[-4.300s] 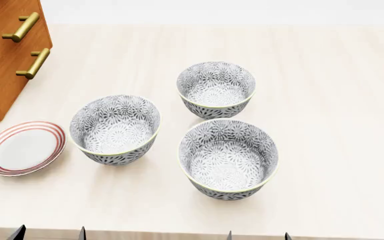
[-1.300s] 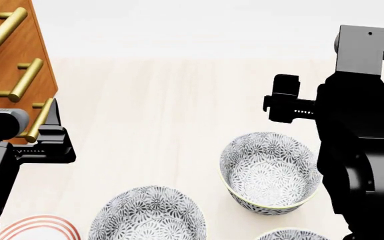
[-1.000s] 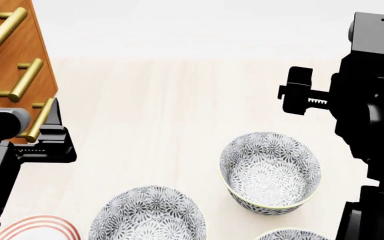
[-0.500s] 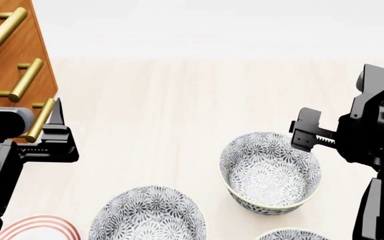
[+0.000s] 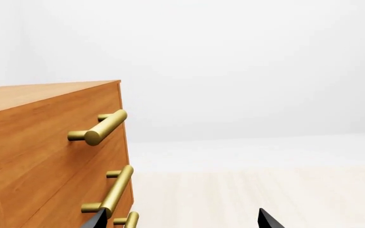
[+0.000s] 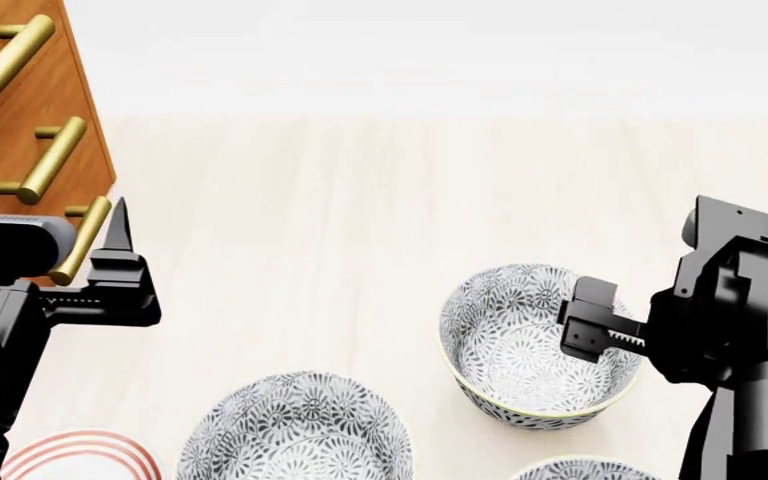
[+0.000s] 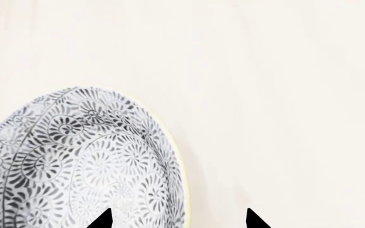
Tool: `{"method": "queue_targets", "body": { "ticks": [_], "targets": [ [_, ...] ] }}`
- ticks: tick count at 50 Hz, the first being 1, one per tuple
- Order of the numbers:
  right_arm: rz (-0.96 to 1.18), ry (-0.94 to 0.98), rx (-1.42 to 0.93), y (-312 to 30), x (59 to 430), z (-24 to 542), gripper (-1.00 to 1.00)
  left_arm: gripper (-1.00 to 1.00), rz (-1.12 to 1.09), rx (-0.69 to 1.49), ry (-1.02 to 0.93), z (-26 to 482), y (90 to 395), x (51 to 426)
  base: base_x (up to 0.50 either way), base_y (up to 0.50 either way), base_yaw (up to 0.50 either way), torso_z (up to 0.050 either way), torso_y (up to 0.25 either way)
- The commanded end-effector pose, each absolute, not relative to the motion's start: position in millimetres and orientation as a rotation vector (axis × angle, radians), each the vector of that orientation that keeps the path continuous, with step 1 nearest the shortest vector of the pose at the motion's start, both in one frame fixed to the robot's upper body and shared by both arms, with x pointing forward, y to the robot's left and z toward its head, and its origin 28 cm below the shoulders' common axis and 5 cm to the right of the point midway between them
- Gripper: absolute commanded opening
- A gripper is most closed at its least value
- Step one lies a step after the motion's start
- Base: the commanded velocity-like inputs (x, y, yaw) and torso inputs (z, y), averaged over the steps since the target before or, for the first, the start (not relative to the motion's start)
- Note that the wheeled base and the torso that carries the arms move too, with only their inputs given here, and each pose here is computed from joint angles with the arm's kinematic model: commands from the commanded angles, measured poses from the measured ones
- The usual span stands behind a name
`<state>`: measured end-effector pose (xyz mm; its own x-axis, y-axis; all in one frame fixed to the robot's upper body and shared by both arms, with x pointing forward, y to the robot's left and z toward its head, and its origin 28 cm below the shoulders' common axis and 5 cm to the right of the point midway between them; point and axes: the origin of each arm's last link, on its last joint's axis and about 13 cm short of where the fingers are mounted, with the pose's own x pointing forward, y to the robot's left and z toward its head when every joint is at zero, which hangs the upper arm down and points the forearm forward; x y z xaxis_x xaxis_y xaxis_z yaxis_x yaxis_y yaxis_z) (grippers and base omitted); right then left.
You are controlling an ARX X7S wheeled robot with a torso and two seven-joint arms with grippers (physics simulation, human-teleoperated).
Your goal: Stack the bowl at the front on the bowl in the middle.
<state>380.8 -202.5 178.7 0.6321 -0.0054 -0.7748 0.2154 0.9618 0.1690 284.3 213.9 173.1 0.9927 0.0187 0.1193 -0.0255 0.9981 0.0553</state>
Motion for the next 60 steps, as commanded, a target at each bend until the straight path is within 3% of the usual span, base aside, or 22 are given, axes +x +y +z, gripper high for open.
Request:
{"method": "queue_targets", "body": {
  "ticks": [1, 23, 24, 40, 60],
  "targets": [
    [-0.118, 0.910, 0.246, -199.2, 378.7, 166.9, 1.00, 1.00, 0.019, 0.064, -0.118, 173.4, 213.1, 284.2, 0.00, 0.00, 0.00, 0.000, 0.000],
    [-0.129, 0.925, 0.231, -196.7, 377.0, 155.6, 1.00, 1.00, 0.022, 0.072, -0.113, 171.2, 213.9, 284.0, 0.00, 0.00, 0.00, 0.000, 0.000],
    [-0.130, 0.924, 0.230, -196.8, 377.0, 155.2, -1.00, 1.00, 0.022, 0.072, -0.113, 171.2, 213.8, 284.0, 0.00, 0.00, 0.00, 0.000, 0.000],
    [-0.138, 0.903, 0.226, -197.4, 379.0, 159.8, -1.00, 1.00, 0.023, 0.074, -0.112, 170.2, 213.6, 284.2, 0.00, 0.00, 0.00, 0.000, 0.000],
    [-0.125, 0.695, 0.225, -207.3, 380.8, 252.3, -1.00, 1.00, 0.031, 0.073, -0.117, 173.9, 215.8, 282.8, 0.00, 0.00, 0.00, 0.000, 0.000]
  ]
}}
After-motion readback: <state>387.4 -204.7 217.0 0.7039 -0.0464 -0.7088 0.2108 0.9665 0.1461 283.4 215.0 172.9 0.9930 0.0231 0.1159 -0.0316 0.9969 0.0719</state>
